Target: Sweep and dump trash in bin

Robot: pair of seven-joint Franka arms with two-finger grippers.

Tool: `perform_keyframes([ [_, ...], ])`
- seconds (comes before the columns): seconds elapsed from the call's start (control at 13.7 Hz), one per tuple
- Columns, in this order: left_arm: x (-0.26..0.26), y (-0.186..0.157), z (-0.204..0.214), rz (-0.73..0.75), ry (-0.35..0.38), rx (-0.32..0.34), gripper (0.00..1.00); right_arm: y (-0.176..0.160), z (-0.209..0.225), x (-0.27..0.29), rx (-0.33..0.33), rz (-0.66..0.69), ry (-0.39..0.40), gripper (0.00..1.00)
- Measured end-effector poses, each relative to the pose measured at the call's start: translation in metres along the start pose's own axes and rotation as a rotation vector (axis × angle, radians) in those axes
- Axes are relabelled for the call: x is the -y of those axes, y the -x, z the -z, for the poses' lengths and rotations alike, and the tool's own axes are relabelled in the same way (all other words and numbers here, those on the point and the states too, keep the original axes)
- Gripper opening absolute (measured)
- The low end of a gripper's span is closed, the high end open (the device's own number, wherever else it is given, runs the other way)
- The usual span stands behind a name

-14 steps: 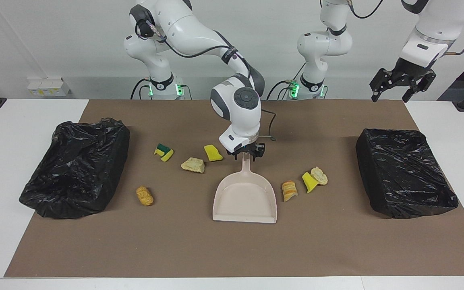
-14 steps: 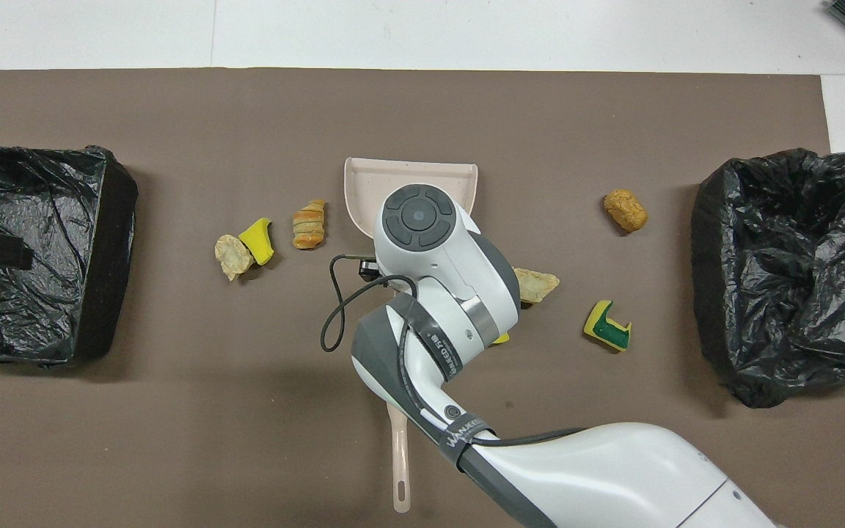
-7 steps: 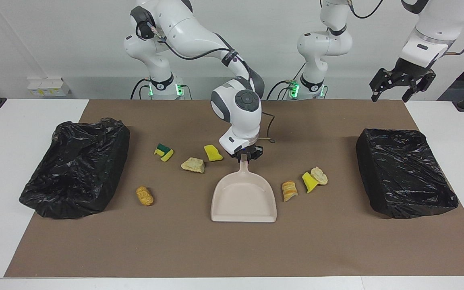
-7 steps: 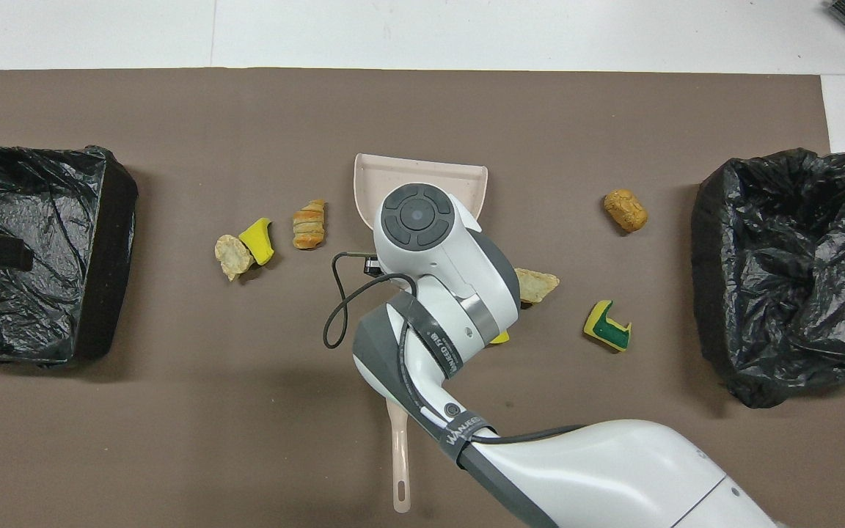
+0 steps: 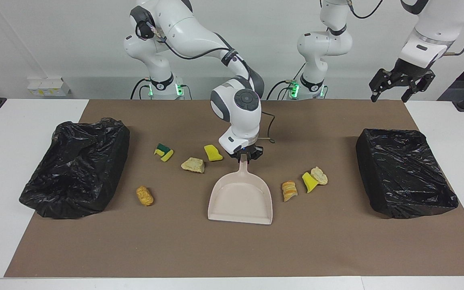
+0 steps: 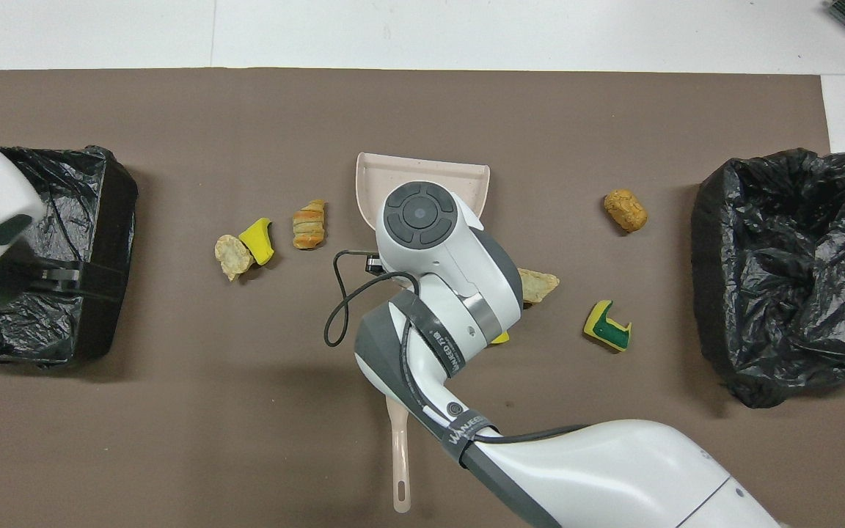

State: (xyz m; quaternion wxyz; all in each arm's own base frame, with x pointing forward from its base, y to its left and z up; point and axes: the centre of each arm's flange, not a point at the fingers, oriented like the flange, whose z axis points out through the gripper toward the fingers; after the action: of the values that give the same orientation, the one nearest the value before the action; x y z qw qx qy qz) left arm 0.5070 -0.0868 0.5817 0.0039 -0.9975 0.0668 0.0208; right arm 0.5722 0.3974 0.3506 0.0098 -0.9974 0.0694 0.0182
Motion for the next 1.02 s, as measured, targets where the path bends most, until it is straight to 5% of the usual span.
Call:
perform_keyframes([
  [0.44, -0.067, 0.029, -0.057, -0.002, -0.008, -0.003, 1.00, -0.033, 0.051, -0.053, -0.018, -0.024, -0.003, 0.31],
  [1.02, -0.263, 0.103, -0.134, 0.161, -0.002, -0.037, 1.00, -0.079, 0.124, -0.177, -0.011, 0.178, -0.019, 0.31],
])
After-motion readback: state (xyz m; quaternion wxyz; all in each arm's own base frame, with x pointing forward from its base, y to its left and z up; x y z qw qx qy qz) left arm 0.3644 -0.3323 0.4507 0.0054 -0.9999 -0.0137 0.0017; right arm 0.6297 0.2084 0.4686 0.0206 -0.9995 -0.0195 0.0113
